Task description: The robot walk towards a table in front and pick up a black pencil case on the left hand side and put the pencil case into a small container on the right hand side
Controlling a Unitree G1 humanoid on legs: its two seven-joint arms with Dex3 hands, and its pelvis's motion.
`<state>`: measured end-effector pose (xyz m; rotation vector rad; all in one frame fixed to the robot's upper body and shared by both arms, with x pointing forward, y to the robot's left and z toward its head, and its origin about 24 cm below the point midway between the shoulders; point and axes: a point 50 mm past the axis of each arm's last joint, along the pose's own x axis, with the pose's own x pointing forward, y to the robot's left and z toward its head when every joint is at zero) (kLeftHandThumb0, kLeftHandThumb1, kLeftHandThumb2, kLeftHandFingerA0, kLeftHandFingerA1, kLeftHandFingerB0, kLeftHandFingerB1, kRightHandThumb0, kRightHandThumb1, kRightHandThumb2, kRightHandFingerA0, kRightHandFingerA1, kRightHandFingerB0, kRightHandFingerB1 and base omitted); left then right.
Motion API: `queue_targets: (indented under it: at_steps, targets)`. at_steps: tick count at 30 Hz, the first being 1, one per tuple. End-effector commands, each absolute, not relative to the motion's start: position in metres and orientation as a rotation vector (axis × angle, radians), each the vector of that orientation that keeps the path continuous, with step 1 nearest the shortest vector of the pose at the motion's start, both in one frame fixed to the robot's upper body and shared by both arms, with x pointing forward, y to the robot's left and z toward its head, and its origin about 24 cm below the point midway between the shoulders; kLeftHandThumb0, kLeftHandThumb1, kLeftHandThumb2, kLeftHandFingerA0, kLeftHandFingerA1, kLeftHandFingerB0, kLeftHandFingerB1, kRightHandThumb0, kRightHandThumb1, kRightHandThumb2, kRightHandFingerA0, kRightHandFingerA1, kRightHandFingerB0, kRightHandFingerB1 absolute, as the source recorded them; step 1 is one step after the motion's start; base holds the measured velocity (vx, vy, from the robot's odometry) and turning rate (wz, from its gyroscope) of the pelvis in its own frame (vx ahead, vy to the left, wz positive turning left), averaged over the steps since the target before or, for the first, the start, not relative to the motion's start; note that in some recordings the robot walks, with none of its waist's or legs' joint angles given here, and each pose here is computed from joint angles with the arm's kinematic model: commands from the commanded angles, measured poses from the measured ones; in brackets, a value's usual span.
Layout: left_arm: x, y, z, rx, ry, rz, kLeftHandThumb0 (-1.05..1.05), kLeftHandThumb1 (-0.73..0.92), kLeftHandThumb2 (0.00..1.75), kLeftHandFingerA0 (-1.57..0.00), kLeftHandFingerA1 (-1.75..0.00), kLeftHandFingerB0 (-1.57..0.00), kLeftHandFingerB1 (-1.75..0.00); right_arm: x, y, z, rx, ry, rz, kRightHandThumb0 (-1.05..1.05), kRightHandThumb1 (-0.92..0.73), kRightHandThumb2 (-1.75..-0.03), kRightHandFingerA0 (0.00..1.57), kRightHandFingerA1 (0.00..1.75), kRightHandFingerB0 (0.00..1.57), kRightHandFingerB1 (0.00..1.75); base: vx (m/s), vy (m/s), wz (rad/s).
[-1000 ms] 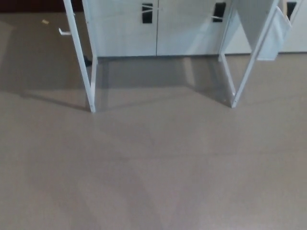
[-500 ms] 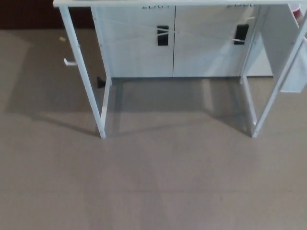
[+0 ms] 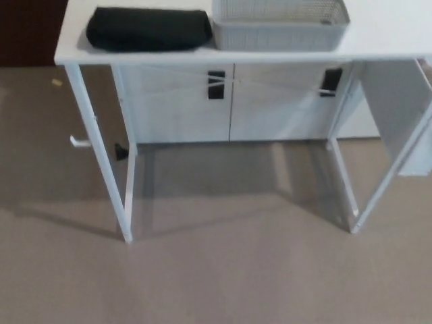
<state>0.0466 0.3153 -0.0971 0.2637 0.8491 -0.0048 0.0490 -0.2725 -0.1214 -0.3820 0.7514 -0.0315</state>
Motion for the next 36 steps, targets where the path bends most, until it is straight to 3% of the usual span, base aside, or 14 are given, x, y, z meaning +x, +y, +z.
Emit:
queue_targets:
  at_steps: [1,8,9,17,18,23,24,25,26,27,28,36]
  targets:
    - [0.0483,0.3178,-0.0956,0.276,0.841,0.000,-0.46,0.45,0.72,-0.51,-0.48,-0.36,-0.43,0.0515,-0.2782,-0.1199,-0.380,0.741,-0.057,-0.40,-0.66,-0.59,0.55,0.46,0.36,0.37,0.30,-0.007,0.15]
    - [0.0490,0.3174,-0.0957,0.294,0.855,-0.008,-0.47,0.46,0.73,-0.49,-0.48,-0.34,-0.43,0.0507,-0.2783,-0.1199,-0.392,0.742,-0.051,-0.42,-0.66,-0.59,0.55,0.45,0.35,0.36,0.42,-0.136,0.20]
    - [0.0490,0.3174,-0.0958,0.292,0.853,-0.008,-0.47,0.46,0.73,-0.49,-0.48,-0.35,-0.43,0.0507,-0.2781,-0.1197,-0.387,0.740,-0.052,-0.48,-0.53,-0.81,0.49,0.56,0.29,0.47,0.44,-0.244,0.36]
    - [0.0497,0.3183,-0.0960,0.286,0.855,-0.013,-0.46,0.46,0.72,-0.49,-0.47,-0.35,-0.43,0.0520,-0.2777,-0.1215,-0.382,0.753,-0.046,-0.50,-0.53,-0.81,0.50,0.57,0.28,0.47,0.31,-0.036,-0.08]
    - [0.0501,0.3176,-0.0963,0.281,0.856,-0.006,-0.46,0.46,0.72,-0.49,-0.48,-0.36,-0.43,0.0517,-0.2779,-0.1220,-0.381,0.755,-0.054,-0.42,-0.66,-0.59,0.55,0.46,0.33,0.35,0.33,0.147,-0.25]
    - [0.0526,0.3169,-0.0937,0.310,0.845,-0.021,-0.48,0.46,0.74,-0.50,-0.48,-0.36,-0.43,0.0519,-0.2768,-0.1222,-0.381,0.754,-0.059,-0.41,-0.69,-0.60,0.55,0.45,0.31,0.34,0.37,0.294,-0.20]
    - [0.0524,0.3164,-0.0941,0.305,0.847,-0.021,-0.47,0.46,0.73,-0.50,-0.48,-0.35,-0.43,0.0512,-0.2772,-0.1217,-0.383,0.754,-0.057,-0.49,-0.55,-0.81,0.49,0.56,0.27,0.46,0.27,0.208,0.02]
    - [0.0523,0.3161,-0.0943,0.303,0.848,-0.021,-0.47,0.46,0.73,-0.50,-0.48,-0.35,-0.43,0.0510,-0.2775,-0.1215,-0.383,0.755,-0.056,-0.49,-0.55,-0.81,0.49,0.56,0.27,0.46,0.24,0.159,0.05]
    - [0.0523,0.3163,-0.0946,0.296,0.852,-0.019,-0.46,0.46,0.73,-0.49,-0.48,-0.35,-0.43,0.0508,-0.2774,-0.1213,-0.389,0.752,-0.053,-0.42,-0.68,-0.60,0.55,0.46,0.32,0.35,0.25,0.145,0.08]
    - [0.0524,0.3160,-0.0945,0.297,0.852,-0.020,-0.46,0.47,0.73,-0.50,-0.48,-0.35,-0.43,0.0507,-0.2771,-0.1206,-0.396,0.744,-0.051,-0.42,-0.68,-0.60,0.56,0.46,0.32,0.35,0.18,0.097,0.13]
    - [0.0529,0.3167,-0.0944,0.311,0.852,-0.026,-0.47,0.47,0.74,-0.49,-0.48,-0.35,-0.43,0.0514,-0.2765,-0.1204,-0.390,0.739,-0.054,-0.50,-0.55,-0.81,0.51,0.57,0.27,0.46,0.15,0.072,0.10]
    - [0.0534,0.3161,-0.0925,0.332,0.842,-0.037,-0.47,0.47,0.74,-0.52,-0.49,-0.35,-0.43,0.0516,-0.2761,-0.1214,-0.396,0.750,-0.059,-0.47,-0.55,-0.82,0.51,0.57,0.27,0.46,0.14,-0.046,0.07]
